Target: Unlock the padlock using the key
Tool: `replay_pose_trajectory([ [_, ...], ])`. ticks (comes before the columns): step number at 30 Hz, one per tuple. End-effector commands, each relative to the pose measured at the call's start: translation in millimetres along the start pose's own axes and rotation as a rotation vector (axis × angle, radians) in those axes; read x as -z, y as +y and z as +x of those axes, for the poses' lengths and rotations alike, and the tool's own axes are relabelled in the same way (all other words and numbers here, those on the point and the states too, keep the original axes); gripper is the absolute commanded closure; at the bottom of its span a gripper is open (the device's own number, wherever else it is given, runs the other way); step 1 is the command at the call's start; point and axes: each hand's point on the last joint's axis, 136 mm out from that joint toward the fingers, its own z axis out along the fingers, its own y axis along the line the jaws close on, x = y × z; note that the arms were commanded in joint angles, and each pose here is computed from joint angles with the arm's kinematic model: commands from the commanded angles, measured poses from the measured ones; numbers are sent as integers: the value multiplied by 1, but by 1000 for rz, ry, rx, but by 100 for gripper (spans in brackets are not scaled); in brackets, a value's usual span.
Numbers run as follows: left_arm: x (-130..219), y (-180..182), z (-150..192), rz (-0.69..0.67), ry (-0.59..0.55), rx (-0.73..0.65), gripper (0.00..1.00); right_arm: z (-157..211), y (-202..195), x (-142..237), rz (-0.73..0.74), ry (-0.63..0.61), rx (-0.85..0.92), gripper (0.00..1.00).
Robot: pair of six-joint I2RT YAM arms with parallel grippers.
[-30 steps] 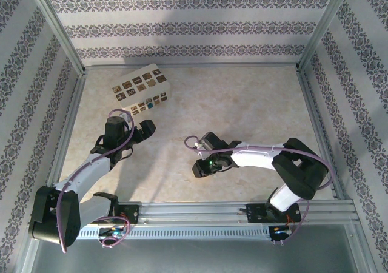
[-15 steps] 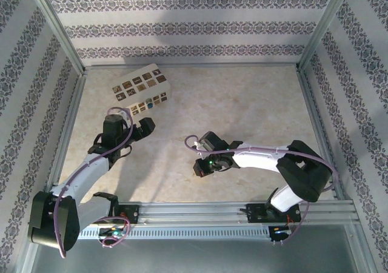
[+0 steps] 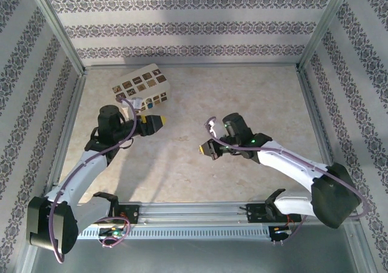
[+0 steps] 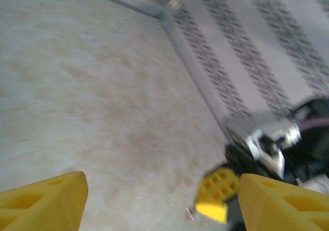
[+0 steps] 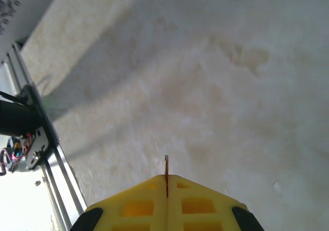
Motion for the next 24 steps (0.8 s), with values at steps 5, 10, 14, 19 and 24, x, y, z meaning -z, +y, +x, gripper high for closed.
replay_pose_trajectory([
  [5, -15, -84, 16, 342, 140, -195, 36, -47, 47, 36, -129, -135, 353, 100],
  [10, -28, -105, 28, 414, 196, -253, 42, -54, 64, 44, -190, -146, 440, 100],
  [14, -37, -115, 40, 430, 265, -290, 61, -61, 74, 47, -231, -153, 451, 100],
  [19, -46, -116, 45, 425, 282, -318, 66, -65, 78, 48, -244, -155, 451, 100],
  [24, -49, -116, 48, 426, 294, -318, 69, -67, 79, 49, -244, -162, 450, 100],
])
